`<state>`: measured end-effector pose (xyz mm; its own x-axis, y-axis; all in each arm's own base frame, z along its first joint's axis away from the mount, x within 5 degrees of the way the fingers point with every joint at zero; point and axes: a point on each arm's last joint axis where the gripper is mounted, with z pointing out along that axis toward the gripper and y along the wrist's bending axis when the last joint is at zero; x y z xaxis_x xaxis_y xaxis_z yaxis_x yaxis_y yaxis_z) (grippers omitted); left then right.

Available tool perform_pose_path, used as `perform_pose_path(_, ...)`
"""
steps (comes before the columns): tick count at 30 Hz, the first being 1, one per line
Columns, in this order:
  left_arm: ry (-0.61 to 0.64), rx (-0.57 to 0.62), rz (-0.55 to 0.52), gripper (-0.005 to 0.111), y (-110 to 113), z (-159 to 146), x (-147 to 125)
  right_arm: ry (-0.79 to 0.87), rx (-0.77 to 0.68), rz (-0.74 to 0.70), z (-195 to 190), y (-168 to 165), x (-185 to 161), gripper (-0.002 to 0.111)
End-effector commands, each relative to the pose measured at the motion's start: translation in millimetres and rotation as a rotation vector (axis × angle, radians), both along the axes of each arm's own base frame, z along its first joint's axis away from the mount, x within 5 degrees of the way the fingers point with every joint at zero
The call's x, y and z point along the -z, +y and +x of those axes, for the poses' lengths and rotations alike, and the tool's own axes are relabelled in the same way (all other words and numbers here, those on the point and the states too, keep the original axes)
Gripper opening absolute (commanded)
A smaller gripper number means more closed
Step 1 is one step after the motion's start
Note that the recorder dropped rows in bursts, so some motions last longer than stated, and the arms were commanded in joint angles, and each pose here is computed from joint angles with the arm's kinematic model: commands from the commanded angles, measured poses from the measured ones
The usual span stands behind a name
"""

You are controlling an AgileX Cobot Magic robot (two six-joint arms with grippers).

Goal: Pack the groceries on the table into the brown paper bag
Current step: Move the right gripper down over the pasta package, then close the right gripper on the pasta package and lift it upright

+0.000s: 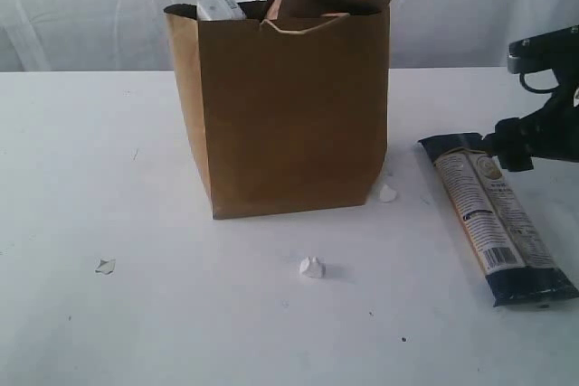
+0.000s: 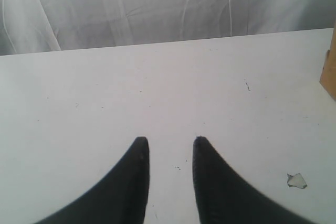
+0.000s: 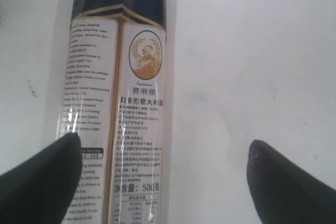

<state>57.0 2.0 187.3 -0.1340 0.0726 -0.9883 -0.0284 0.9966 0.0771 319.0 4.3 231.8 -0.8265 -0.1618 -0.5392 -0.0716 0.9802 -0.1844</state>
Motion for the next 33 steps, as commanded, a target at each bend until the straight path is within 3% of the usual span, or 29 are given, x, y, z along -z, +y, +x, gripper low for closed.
perform_pose_path(1, -0.003, -0.004, -0.011, 0.035, 0, 0, 1, -0.017, -0.032, 0.008, 10, 4, 14, 0.079)
perform_pose_path(7, -0.003, -0.004, -0.011, 0.035, 0, 0, 1, 0.006, -0.054, 0.02, 23, 8, 43, 0.079)
perform_pose_path(14, -0.003, -0.003, -0.008, 0.035, 0, 0, 1, 0.103, -0.037, 0.045, 30, 10, 81, 0.088)
perform_pose_path(33, -0.003, -0.004, -0.011, 0.035, 0, 0, 1, 0.198, -0.067, 0.045, 32, 21, 123, 0.088)
